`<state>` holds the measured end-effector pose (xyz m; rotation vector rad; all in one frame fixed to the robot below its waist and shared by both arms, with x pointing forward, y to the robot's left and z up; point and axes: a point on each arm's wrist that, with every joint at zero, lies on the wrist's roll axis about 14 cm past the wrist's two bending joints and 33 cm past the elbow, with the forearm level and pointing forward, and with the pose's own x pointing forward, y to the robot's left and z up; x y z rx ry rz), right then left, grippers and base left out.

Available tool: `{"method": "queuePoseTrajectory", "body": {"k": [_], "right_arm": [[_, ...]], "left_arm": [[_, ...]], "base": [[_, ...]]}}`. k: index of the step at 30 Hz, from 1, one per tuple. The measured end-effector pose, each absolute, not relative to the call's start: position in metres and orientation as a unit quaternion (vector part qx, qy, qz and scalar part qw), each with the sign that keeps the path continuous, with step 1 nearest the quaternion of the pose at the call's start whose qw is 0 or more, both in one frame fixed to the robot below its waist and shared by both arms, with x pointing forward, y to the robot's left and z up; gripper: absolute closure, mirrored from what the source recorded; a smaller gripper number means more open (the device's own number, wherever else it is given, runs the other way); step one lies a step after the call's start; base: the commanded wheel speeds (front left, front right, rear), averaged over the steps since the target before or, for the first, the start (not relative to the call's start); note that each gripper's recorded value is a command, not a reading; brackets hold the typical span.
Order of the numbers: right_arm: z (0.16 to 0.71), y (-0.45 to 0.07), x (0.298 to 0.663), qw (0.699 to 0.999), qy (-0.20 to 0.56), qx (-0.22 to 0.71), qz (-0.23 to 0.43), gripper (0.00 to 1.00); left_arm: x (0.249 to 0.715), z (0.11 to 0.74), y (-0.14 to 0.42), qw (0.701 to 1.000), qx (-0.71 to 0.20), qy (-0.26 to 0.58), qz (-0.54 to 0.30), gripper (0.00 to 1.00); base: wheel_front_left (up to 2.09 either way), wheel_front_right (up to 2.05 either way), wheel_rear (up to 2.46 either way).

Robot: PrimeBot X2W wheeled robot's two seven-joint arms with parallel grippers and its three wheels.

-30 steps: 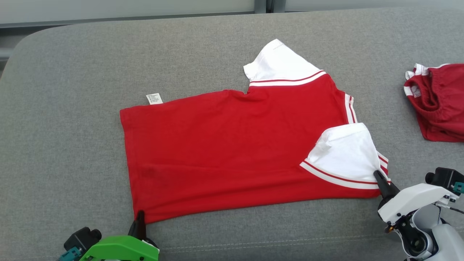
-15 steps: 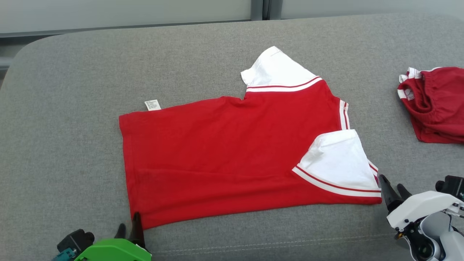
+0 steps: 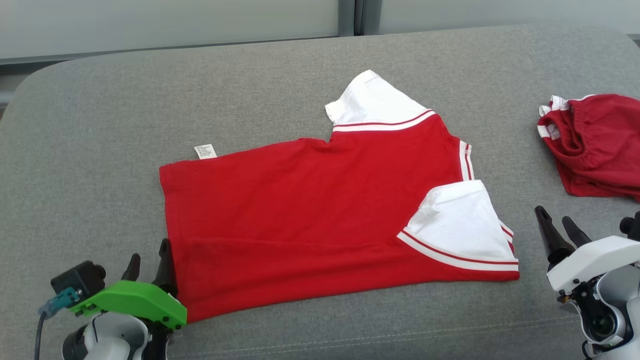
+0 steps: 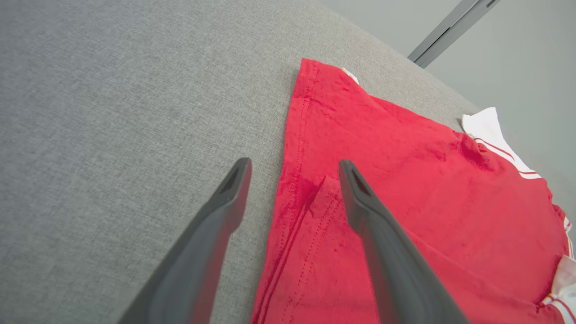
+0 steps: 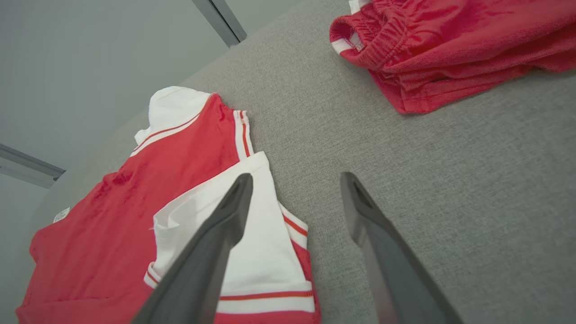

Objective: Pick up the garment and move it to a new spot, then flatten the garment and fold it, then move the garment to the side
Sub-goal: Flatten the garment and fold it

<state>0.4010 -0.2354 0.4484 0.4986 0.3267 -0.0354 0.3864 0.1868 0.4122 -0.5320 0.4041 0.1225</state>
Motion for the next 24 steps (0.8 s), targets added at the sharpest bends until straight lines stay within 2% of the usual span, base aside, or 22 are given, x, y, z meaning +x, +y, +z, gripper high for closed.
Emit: {"method": "queuePoseTrajectory", "body": {"k": [16,24], "right_arm": [[0.468,-0.214,0.434,0.963,0.156,0.215,0.032,0.00],[0.453,-0.216,0.446,0.962,0.172,0.210,0.032,0.00]], "left_arm": [[0.467,0.418,0.185,0.965,-0.122,0.231,-0.005,0.00],[0.499,0.391,0.191,0.959,-0.068,0.274,-0.013,0.00]], "base": [[0.00,0.00,0.00],[0.00,0.00,0.00]]}}
